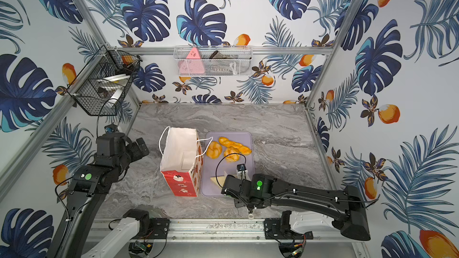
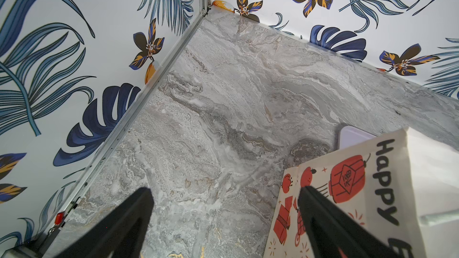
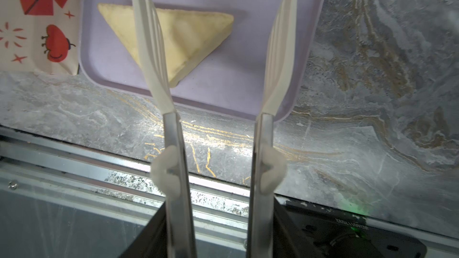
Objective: Pack bread into a paper bag
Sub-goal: Pick up the fake bread from the plate.
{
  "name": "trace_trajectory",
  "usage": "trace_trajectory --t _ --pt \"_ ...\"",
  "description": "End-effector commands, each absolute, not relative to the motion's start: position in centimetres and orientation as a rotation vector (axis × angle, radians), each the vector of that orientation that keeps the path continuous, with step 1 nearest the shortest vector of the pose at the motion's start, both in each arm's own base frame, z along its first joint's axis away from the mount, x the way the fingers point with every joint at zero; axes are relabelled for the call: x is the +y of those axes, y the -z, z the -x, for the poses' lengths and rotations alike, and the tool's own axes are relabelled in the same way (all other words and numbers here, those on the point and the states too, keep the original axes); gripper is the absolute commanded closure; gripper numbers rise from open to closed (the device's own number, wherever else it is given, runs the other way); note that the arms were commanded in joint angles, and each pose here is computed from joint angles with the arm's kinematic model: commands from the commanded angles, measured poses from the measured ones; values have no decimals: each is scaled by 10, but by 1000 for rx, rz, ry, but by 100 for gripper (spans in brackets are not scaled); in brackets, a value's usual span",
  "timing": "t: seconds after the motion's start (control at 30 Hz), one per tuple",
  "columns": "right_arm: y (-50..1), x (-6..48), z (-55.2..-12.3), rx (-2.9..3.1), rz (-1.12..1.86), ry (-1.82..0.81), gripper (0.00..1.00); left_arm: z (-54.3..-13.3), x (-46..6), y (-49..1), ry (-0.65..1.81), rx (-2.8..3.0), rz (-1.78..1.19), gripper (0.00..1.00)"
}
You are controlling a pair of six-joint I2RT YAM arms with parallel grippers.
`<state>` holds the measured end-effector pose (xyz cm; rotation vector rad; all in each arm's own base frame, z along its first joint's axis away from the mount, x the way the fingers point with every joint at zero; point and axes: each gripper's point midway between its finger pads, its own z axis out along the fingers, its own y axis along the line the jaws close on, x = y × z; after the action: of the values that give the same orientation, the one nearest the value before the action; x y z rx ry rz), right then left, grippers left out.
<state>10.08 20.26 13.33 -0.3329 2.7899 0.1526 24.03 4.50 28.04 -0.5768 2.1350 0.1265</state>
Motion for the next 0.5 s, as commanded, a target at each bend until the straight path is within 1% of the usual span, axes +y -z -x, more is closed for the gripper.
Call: trace_trajectory --t 0.0,0.1,0.47 --pt "-133 221 -94 2792 397 -242 44 -243 46 -285 -136 2116 564 1" --pt "-131 233 -90 2800 441 -269 44 -243 47 -284 -137 2116 567 1" --pt "-114 236 -87 2835 511 -157 43 -241 49 -287 -148 2104 570 1"
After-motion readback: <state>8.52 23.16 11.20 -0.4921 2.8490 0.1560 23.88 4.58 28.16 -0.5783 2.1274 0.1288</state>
